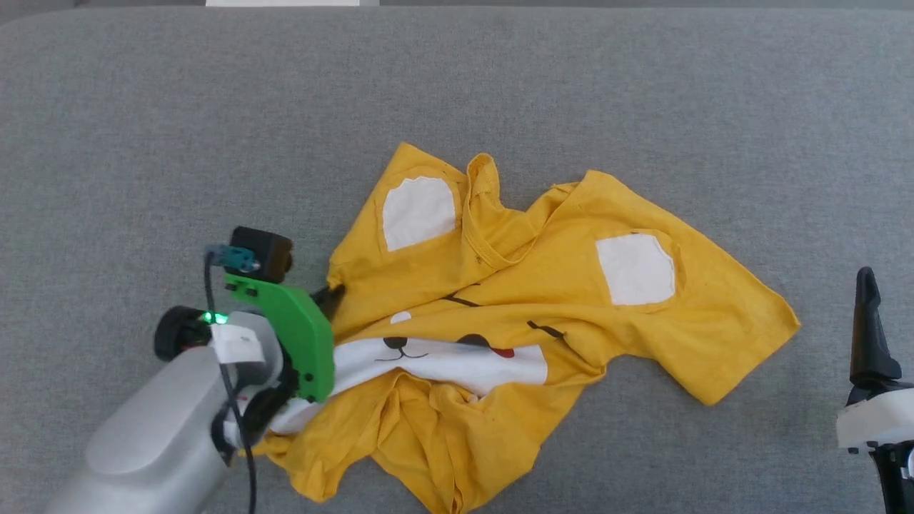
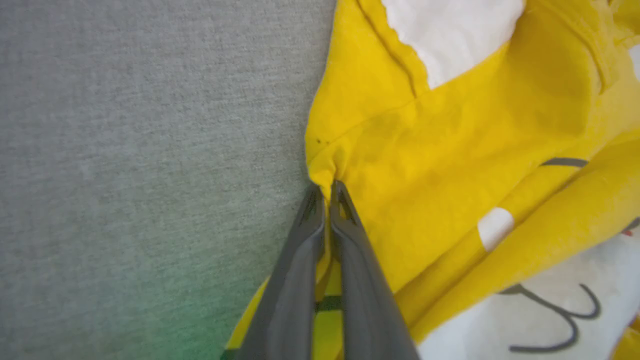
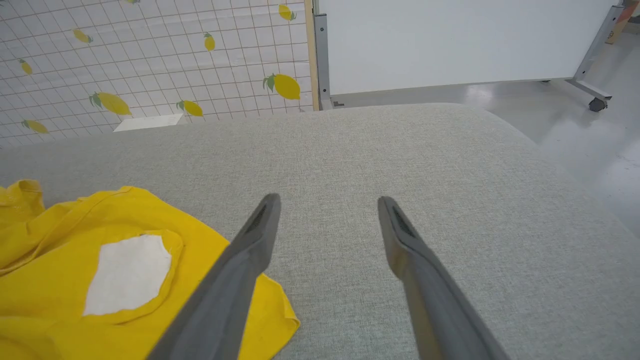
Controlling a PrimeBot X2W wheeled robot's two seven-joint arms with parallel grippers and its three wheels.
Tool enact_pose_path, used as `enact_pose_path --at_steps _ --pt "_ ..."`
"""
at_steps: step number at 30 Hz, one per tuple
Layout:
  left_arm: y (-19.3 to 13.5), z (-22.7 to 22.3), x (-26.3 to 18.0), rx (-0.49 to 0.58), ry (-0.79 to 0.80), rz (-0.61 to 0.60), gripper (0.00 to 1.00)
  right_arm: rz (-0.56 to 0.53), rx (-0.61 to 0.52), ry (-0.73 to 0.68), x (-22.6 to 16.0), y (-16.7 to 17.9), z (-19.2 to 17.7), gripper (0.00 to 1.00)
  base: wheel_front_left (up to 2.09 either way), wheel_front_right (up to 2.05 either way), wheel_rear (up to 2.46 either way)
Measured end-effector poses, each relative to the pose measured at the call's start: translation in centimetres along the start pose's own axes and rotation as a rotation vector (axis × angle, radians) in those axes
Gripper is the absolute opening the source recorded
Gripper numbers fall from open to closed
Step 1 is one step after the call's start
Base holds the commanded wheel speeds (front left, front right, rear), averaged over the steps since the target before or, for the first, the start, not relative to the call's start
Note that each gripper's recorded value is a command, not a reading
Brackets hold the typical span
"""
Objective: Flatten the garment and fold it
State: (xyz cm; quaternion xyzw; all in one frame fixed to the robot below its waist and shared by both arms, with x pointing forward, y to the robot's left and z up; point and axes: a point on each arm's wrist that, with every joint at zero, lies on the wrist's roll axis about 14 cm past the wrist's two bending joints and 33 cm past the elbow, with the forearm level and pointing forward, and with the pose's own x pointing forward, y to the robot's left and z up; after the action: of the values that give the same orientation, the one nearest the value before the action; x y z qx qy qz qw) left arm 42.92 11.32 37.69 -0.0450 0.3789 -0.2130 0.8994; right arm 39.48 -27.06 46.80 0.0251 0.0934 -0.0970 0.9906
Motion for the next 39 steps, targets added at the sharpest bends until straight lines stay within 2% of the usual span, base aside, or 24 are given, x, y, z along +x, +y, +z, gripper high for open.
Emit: enact_pose_path --at_steps 3,8,11,16,17,18,21,24,27,29,32,39 --pt "-2.1 0.3 -0.3 -0.035 -0.016 -0.061 0.00 0.003 0.004 -0.015 -0.2 0.1 0.5 1.00 0.00 0.00 0.00" --pt "-8.5 -1.8 -2.8 -0.071 0.018 -0.238 0.00 0.021 0.014 -0.042 -0.7 0.6 1.5 1.00 0.00 0.00 0.00" --pt "-11.9 -1.5 -4.7 -0.102 -0.037 -0.320 0.00 0.031 0.017 -0.045 -1.1 0.8 1.7 1.00 0.00 0.00 0.00" --pt "-15.3 -3.5 -6.0 -0.172 -0.024 -0.360 0.00 0.048 0.022 -0.050 -1.3 1.4 1.9 1.00 0.00 0.00 0.00" --pt "-15.1 -4.5 -5.7 -0.207 -0.017 -0.322 0.47 0.053 0.023 -0.047 -1.3 1.5 1.8 1.00 0.00 0.00 0.00" --pt "-14.8 -4.9 -5.4 -0.213 -0.019 -0.296 1.00 0.056 0.023 -0.042 -1.4 1.6 1.7 1.00 0.00 0.00 0.00" --pt "-13.6 -4.9 -4.7 -0.224 -0.057 -0.229 1.00 0.063 0.025 -0.037 -1.5 1.8 1.6 1.00 0.00 0.00 0.00" --pt "-12.2 -2.4 -4.9 -0.283 -0.159 -0.193 1.00 0.066 0.026 -0.038 -1.7 1.9 1.8 1.00 0.00 0.00 0.00" --pt "-9.3 0.1 -5.8 -0.304 -0.262 -0.116 1.00 0.065 0.027 -0.045 -2.0 1.8 2.1 1.00 0.00 0.00 0.00" --pt "-6.7 0.9 -6.5 -0.281 -0.293 -0.044 1.00 0.067 0.028 -0.046 -2.2 1.8 2.1 1.00 0.00 0.00 0.00" --pt "-3.4 1.0 -7.0 -0.230 -0.287 0.049 1.00 0.070 0.027 -0.037 -2.3 1.9 1.9 1.00 0.00 0.00 0.00" --pt "-1.6 1.3 -4.8 -0.152 -0.191 0.067 1.00 0.083 0.022 -0.007 -1.5 2.5 1.0 1.00 0.00 0.00 0.00"
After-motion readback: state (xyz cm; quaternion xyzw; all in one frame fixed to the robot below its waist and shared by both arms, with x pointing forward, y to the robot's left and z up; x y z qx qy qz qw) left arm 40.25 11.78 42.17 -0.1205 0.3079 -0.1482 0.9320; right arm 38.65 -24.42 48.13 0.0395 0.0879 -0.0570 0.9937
